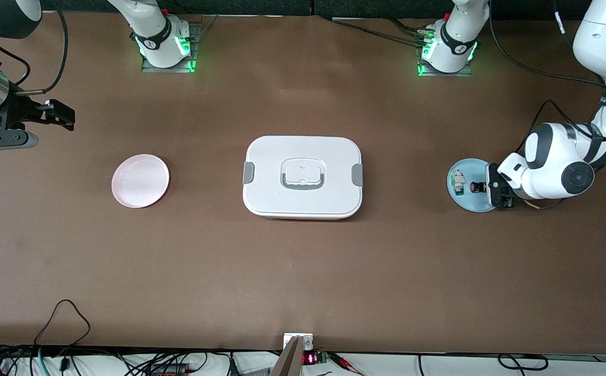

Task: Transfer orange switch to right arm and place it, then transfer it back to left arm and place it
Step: 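Carry the switch to the blue plate while the right gripper returns, then lower the switch onto the blue plate and open the left gripper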

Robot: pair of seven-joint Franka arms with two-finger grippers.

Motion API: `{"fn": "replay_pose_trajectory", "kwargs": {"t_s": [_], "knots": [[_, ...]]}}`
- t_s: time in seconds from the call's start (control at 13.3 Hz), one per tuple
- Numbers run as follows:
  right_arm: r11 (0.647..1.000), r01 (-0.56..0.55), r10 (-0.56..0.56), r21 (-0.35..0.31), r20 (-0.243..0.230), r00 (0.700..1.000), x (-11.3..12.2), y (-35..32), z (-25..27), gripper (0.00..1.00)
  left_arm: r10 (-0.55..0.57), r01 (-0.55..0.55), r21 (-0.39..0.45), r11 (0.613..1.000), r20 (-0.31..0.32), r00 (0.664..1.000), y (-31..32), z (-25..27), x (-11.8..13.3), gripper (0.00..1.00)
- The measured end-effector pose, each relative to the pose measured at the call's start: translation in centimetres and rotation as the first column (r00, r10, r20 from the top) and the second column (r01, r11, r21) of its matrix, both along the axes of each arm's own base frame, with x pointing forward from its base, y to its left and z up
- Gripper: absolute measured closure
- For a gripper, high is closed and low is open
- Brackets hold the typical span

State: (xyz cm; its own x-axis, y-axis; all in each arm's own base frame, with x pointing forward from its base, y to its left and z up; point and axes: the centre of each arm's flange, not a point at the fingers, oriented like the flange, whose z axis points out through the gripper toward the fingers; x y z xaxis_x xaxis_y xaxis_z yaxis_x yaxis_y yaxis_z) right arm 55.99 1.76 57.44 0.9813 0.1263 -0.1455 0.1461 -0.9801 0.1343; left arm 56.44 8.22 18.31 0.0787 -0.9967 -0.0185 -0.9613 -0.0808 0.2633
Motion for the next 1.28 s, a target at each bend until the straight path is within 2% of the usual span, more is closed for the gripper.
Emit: {"fn": "replay_pose_trajectory", "kwargs": {"t_s": [0.23,0.3,0.53,0.6,0.68,0.9,1.05,1.28], "knots": [[0.998,0.052,-0.052,0.041,0.009,0.999,0.7,-2.5,-0.7,0.0,0.0,0.0,0.0,1.0,0.001,1.0,0.0,0.0,0.0,0.67],[0.995,0.076,-0.077,0.062,0.009,0.997,0.9,-3.6,-0.9,0.0,0.0,0.0,0.0,1.0,0.001,1.0,0.0,0.0,0.0,0.6],[0.991,0.108,-0.112,0.081,0.049,0.992,1.3,-5.4,0.4,0.0,0.0,0.0,0.0,1.0,0.002,1.0,0.0,0.0,0.0,0.31],[0.991,0.102,-0.11,0.083,0.096,0.989,1.8,-5.4,1.3,0.0,0.001,-0.001,0.0,1.0,0.004,1.0,0.0,0.1,0.1,0.13],[0.992,0.1,-0.108,0.083,0.106,0.988,1.9,-5.4,1.4,0.0,0.01,-0.01,0.003,1.0,0.006,1.0,0.0,0.2,0.2,0.02],[0.989,0.118,-0.127,0.084,0.111,0.986,2.2,-6.6,0.9,0.0,0.138,-0.138,0.056,0.989,0.0,0.99,-0.9,3.2,1.4,0.0],[0.989,0.123,-0.132,0.086,0.118,0.984,2.6,-7.0,0.5,0.0,0.256,-0.255,0.109,0.961,0.007,0.967,-2.2,6.6,1.9,0.0],[0.989,0.117,-0.127,0.085,0.129,0.983,2.8,-6.7,0.6,0.0,0.391,-0.39,0.092,0.916,0.013,0.92,-2.7,10.3,1.8,0.0]]}}
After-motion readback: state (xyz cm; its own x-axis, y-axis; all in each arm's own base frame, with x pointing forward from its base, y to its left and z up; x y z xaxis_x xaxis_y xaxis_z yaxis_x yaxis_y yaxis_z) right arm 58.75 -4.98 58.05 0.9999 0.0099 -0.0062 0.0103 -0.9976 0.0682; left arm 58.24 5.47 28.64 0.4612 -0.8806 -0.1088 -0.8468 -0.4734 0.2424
